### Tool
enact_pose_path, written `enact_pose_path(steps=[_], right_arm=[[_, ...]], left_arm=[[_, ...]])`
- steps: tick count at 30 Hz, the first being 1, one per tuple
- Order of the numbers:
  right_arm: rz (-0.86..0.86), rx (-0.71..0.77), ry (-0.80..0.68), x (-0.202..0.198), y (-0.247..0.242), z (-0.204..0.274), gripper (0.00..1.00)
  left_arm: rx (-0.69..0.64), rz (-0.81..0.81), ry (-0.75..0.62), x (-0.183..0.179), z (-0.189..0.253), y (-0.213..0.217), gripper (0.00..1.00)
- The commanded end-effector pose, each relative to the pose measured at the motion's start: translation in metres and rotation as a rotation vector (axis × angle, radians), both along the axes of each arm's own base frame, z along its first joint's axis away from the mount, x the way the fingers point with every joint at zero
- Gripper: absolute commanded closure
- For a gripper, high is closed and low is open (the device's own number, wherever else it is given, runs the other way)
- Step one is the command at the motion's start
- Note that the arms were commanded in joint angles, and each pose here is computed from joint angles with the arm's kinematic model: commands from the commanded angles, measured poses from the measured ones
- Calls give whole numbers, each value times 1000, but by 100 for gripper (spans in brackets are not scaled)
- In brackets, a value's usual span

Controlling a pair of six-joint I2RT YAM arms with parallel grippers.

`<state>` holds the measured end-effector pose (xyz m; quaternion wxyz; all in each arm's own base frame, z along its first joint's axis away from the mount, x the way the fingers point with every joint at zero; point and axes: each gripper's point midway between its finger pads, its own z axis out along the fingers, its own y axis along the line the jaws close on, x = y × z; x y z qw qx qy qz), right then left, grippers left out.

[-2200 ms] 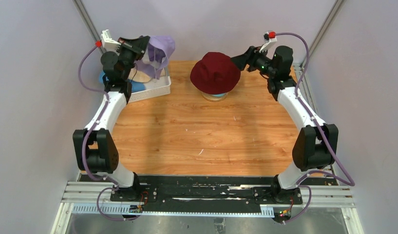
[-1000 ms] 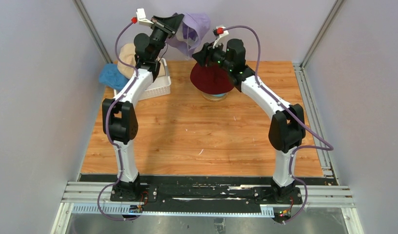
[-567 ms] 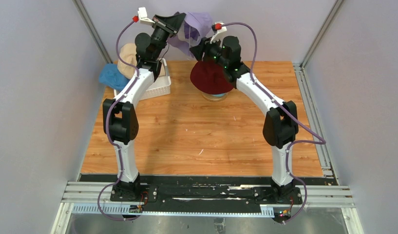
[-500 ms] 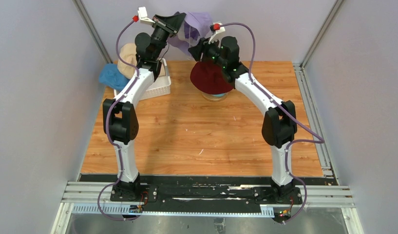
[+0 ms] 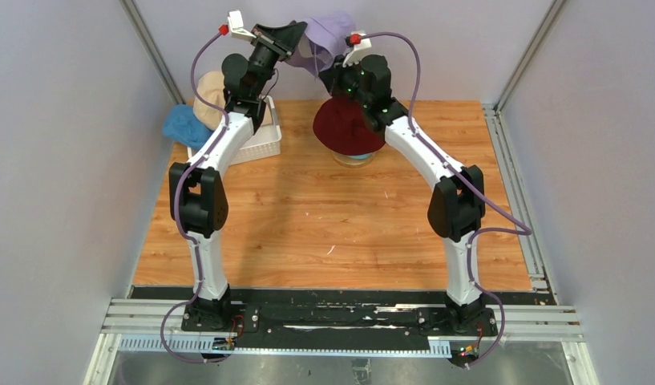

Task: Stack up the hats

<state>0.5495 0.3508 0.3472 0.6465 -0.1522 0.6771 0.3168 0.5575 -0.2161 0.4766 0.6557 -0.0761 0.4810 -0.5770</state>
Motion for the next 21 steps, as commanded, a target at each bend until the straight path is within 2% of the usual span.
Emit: enact_pose_path(steps=[1,12,16,21], right_arm=[[-115,-25,-18,17,-27,5,94],[-226,-30,-13,27,-71,1,99],[-219,-25,-19,28,-75,3,95],[-246,-25,-34,31,-82,8,96]], left_arm=[[17,-15,-93,-17,27,-4,100],[21,-13,-94,-12,29,-5,100],[29,-16,-86,-11,25,-6,100],[34,-27,-84,-11,22,-8,100]])
